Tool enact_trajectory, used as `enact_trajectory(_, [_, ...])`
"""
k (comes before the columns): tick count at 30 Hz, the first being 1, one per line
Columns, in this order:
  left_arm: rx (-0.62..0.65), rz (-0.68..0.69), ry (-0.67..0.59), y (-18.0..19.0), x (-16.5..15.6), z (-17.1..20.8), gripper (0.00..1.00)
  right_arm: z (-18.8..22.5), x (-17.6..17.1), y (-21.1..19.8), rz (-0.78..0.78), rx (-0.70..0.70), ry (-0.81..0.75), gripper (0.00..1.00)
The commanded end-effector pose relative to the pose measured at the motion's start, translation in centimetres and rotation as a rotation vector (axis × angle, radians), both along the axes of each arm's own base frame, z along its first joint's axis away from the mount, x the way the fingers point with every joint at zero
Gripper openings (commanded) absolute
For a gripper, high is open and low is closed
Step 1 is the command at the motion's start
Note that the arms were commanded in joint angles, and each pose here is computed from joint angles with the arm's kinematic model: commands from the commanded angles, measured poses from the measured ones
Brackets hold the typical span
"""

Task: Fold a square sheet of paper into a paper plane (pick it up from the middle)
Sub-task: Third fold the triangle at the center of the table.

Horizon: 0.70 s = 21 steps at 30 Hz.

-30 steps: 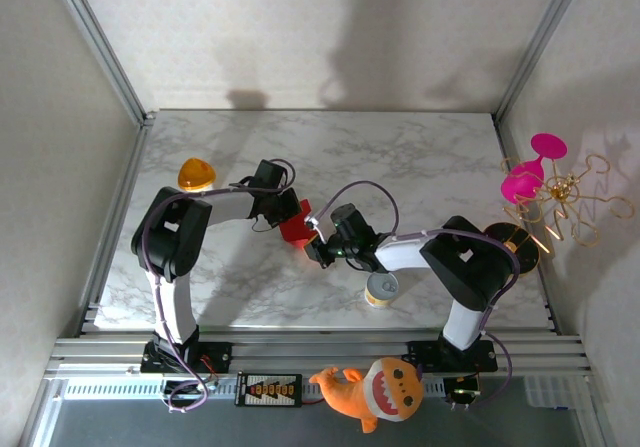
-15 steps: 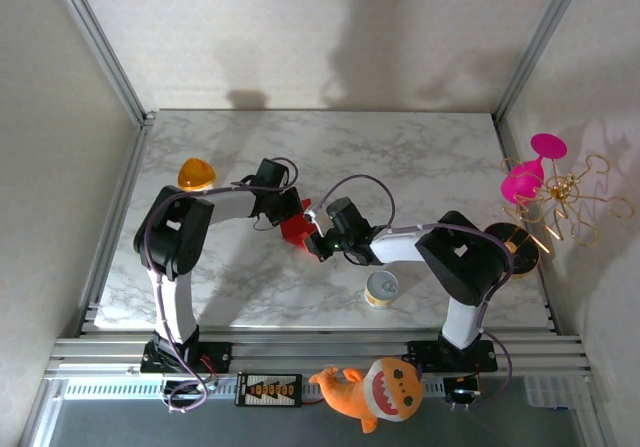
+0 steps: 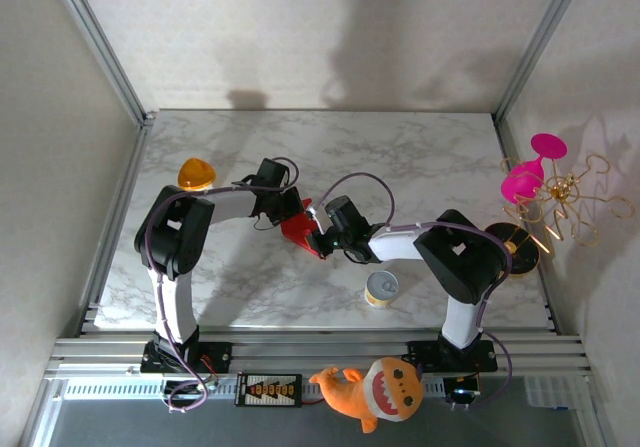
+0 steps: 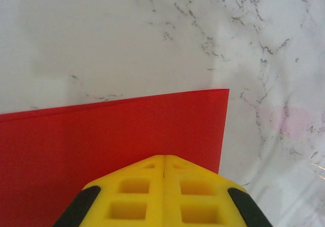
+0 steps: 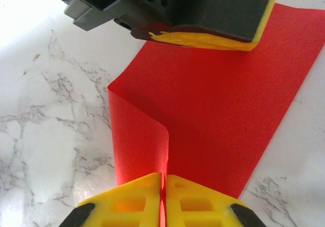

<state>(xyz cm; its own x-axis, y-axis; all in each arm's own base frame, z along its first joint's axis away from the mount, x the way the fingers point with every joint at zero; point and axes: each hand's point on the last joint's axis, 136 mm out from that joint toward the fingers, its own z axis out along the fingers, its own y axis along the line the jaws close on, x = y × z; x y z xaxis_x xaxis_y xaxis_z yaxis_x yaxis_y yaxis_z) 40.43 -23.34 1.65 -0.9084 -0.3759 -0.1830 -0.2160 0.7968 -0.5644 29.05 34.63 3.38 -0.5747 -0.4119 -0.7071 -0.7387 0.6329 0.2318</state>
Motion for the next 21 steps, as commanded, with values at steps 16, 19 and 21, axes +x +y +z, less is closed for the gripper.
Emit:
enact_trajectory(16, [0.071,-0.038,0.119,0.22,-2.85,-3.77,0.00,-1.02,1.04,-0.20,-0.041,-0.037,0.020,0.11])
enact_trajectory(19, [0.071,-0.038,0.120,0.23,-2.88,-3.83,0.00,-1.08,1.14,-0.19,-0.042,-0.043,0.019,0.11])
enact_trajectory(21, [0.072,-0.038,0.120,0.23,-2.86,-3.82,0.00,-1.10,1.11,-0.22,-0.043,-0.044,0.020,0.11])
